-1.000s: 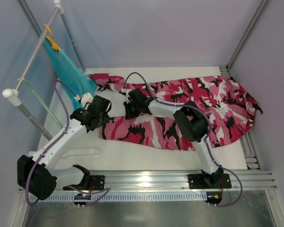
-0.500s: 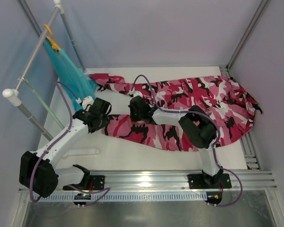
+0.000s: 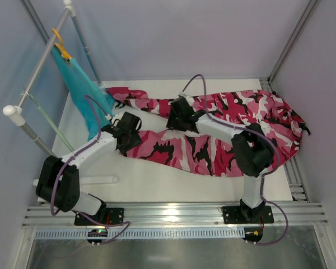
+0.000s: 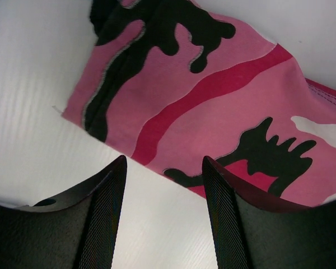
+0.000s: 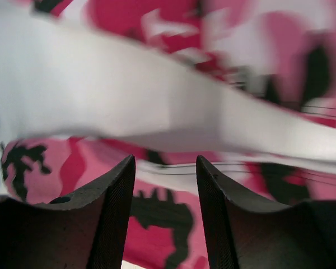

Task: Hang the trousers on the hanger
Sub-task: Fold the trousers

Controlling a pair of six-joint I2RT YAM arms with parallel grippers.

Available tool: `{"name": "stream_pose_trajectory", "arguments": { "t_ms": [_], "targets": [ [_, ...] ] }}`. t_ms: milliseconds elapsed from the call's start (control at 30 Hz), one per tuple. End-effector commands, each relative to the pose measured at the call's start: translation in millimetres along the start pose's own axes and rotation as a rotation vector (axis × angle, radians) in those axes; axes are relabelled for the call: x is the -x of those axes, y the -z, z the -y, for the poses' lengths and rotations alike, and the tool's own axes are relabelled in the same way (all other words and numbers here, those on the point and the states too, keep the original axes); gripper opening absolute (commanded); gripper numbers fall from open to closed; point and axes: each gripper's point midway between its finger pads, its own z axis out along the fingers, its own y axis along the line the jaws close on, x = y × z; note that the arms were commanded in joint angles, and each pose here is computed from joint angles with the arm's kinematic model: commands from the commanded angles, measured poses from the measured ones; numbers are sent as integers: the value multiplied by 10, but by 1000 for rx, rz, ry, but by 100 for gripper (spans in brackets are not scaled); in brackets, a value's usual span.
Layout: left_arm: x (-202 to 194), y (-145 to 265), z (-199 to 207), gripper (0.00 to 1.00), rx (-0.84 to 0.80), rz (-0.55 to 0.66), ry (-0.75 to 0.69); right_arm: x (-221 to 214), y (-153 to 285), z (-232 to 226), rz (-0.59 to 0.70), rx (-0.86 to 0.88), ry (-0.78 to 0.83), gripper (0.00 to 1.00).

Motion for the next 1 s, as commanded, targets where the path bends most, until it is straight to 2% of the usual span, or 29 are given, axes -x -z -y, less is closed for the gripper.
{"name": "stream_pose_trajectory", "arguments": {
  "t_ms": [0, 67, 100, 267, 433, 600, 700, 967],
  "targets": [
    [-17, -166, 432, 57, -80, -22, -15, 462, 650, 887, 87, -275, -281, 51],
    [-160, -346, 422, 57, -40, -67, -40, 448, 874, 1463, 116, -430, -378, 53],
    [-208, -402, 408, 56, -29, -79, -47, 536, 1045, 1619, 155, -457, -429, 53],
    [-393, -621, 173, 54, 66, -119, -62, 434, 1585, 2775, 222, -752, -607, 56],
    [-388, -721, -149, 53, 159, -148, -55, 18, 1885, 3406, 220, -928, -735, 56],
    [-296, -671, -499, 53, 234, -132, -38, -260, 2228, 3865, 243, -1094, -844, 57],
    [-193, -642, -717, 53, 269, -127, -6, -397, 2361, 4035, 248, -1130, -913, 57],
    [-84, -578, -883, 53, 284, -118, 25, -564, 2457, 4198, 275, -1192, -963, 57]
  ]
}}
